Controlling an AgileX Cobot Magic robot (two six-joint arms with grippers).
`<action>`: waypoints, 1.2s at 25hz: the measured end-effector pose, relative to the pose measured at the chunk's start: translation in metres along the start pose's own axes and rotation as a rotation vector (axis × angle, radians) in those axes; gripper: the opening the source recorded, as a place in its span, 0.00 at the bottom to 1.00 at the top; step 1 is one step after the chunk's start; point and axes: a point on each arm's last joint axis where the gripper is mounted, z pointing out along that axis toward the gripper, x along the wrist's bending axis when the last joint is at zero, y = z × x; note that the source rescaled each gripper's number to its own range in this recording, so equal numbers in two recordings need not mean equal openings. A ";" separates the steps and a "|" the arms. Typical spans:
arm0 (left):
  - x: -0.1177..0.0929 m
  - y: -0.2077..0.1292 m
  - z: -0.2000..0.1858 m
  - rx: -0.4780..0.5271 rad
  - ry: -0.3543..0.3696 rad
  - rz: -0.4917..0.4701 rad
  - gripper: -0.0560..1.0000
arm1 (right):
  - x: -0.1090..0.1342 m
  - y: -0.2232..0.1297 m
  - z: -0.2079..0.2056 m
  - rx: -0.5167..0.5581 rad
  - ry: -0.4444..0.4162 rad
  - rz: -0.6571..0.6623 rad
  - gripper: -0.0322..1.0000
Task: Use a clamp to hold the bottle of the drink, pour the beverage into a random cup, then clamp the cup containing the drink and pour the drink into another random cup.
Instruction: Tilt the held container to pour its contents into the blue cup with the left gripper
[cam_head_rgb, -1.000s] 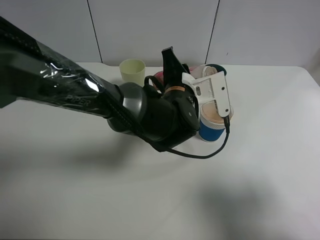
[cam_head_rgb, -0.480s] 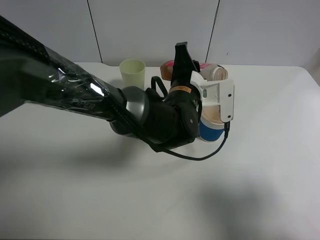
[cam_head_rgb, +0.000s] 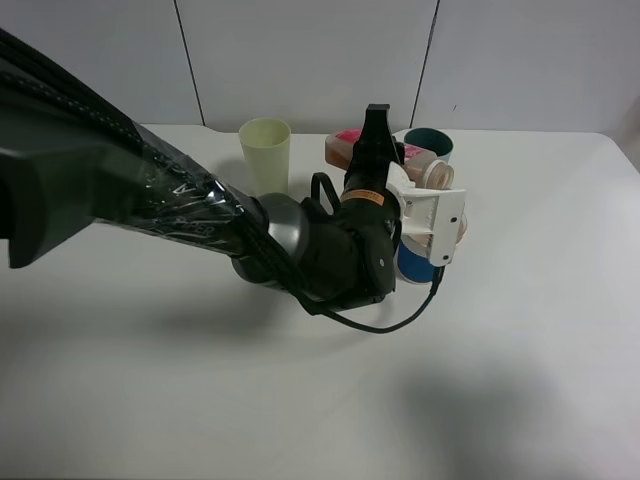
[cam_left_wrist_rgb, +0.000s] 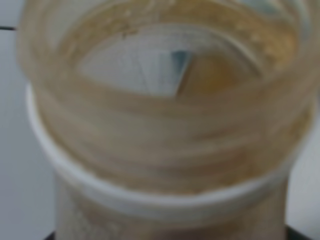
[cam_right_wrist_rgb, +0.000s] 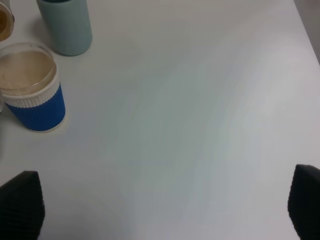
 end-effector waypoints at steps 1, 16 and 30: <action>0.000 0.000 0.000 -0.001 0.005 0.008 0.08 | 0.000 0.000 0.000 0.000 0.000 0.000 0.93; 0.004 -0.006 0.006 0.003 0.045 0.068 0.08 | 0.000 0.000 0.000 0.000 0.000 0.000 0.93; 0.006 -0.003 0.006 -0.017 0.066 0.159 0.08 | 0.000 0.000 0.000 0.000 0.000 0.000 0.93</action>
